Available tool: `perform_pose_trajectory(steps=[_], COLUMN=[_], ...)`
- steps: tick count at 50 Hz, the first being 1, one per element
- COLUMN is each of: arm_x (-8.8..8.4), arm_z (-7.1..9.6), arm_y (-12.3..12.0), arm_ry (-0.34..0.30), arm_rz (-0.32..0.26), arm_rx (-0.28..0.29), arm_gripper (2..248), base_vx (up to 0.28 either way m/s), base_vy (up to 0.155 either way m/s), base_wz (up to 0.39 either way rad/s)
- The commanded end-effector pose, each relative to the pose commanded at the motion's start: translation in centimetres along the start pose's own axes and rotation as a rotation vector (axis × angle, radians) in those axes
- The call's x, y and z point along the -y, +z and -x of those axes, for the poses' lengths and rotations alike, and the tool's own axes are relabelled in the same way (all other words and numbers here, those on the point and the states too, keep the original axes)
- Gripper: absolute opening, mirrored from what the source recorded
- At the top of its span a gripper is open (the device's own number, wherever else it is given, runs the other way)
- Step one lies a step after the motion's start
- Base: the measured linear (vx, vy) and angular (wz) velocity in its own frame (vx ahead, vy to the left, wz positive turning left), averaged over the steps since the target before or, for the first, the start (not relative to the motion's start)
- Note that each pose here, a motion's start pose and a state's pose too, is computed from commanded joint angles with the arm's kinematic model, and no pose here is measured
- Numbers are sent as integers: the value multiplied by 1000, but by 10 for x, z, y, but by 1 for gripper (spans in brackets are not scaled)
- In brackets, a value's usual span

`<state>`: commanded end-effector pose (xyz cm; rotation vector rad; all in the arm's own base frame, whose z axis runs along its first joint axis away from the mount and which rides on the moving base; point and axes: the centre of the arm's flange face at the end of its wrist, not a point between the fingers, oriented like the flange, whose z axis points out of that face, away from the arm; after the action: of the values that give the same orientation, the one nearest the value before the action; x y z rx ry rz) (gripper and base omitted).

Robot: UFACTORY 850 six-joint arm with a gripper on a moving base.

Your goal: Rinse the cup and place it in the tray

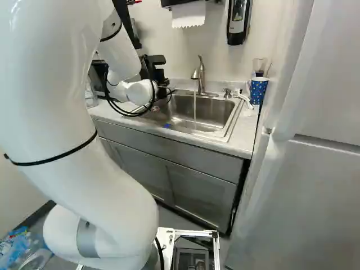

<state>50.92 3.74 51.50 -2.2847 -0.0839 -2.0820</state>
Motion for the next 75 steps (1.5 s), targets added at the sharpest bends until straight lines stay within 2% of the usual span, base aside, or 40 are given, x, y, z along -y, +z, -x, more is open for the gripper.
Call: perform_pose_trajectory(steps=[18, 34, 49, 57, 75], arm_x=[3, 10, 10, 10, 10], arm_z=[-19, -35, -32, -32, -32], arm_y=[3, 11, 11, 11, 11], arm_ry=[0, -1, 0, 57, 240], arm_rz=[-6, -18, -19, -19, -20], arm_rx=[-37, -42, -13, -12, -11], arm_gripper=[125, 125, 125, 125, 125], base_vx=[0, 0, 0, 0, 0], base_vy=[0, 0, 0, 0, 0], base_wz=[0, 0, 0, 0, 0])
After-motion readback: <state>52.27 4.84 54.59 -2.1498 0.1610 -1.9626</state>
